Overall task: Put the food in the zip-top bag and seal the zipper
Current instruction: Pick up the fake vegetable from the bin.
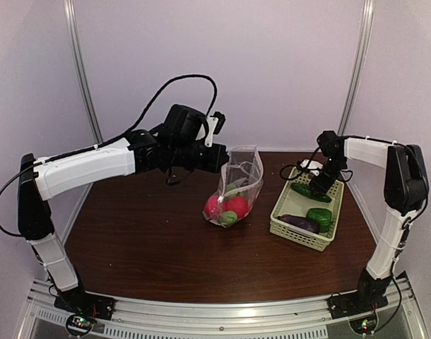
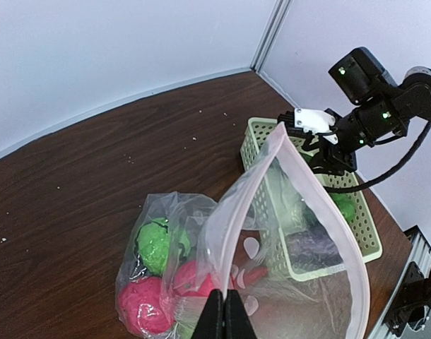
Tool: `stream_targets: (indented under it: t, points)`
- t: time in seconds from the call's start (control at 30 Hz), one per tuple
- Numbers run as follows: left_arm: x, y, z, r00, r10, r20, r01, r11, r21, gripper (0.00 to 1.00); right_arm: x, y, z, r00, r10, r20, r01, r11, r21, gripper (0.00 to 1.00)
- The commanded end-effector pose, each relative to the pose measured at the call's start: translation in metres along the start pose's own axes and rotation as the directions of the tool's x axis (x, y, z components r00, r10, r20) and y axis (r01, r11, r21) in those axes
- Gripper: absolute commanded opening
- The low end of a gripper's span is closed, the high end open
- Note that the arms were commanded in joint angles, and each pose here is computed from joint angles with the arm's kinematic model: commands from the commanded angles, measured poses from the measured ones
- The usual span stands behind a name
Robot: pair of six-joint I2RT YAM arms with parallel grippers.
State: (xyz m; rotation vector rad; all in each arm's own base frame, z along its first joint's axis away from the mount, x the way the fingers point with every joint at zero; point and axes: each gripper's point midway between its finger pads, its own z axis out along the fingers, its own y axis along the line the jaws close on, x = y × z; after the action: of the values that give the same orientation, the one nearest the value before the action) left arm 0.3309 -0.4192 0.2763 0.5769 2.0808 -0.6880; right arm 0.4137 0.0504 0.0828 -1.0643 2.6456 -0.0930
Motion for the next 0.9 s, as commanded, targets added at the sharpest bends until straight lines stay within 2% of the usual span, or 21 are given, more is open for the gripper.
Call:
stream_targets:
  t: [0.0, 0.4, 0.5, 0.57, 0.67, 0.87]
  points:
    - [-0.01, -0.002, -0.003, 0.999, -0.022, 0.026, 0.022, 0.999, 0.024, 0.0, -0.016, -0.02, 0.004, 1.0, 0.013, 0.024, -0.015, 0.997, 0.073, 0.53]
    - [-0.004, 0.002, -0.007, 0.999, -0.04, 0.021, 0.04, 0.999, 0.014, 0.0, -0.015, -0.019, 0.044, 0.999, 0.031, -0.014, -0.031, 0.999, 0.04, 0.51]
    - [-0.003, 0.001, -0.007, 0.999, -0.048, 0.018, 0.048, 0.999, 0.019, 0.0, -0.014, -0.016, 0.049, 0.999, 0.035, -0.018, -0.034, 0.999, 0.027, 0.48]
    - [-0.003, 0.001, -0.007, 0.998, -0.054, 0.018, 0.053, 0.998, 0.019, 0.0, -0.012, -0.015, 0.05, 0.999, 0.036, -0.021, -0.036, 0.999, 0.027, 0.41]
    - [-0.002, 0.001, -0.008, 0.998, -0.061, 0.019, 0.06, 0.998, 0.023, 0.0, -0.012, -0.016, 0.041, 0.999, 0.04, -0.008, -0.04, 0.998, 0.042, 0.32]
    - [-0.002, 0.002, -0.012, 0.998, -0.062, 0.026, 0.061, 0.998, 0.021, 0.0, -0.017, -0.014, -0.004, 0.996, 0.063, 0.067, -0.067, 0.996, 0.061, 0.27]
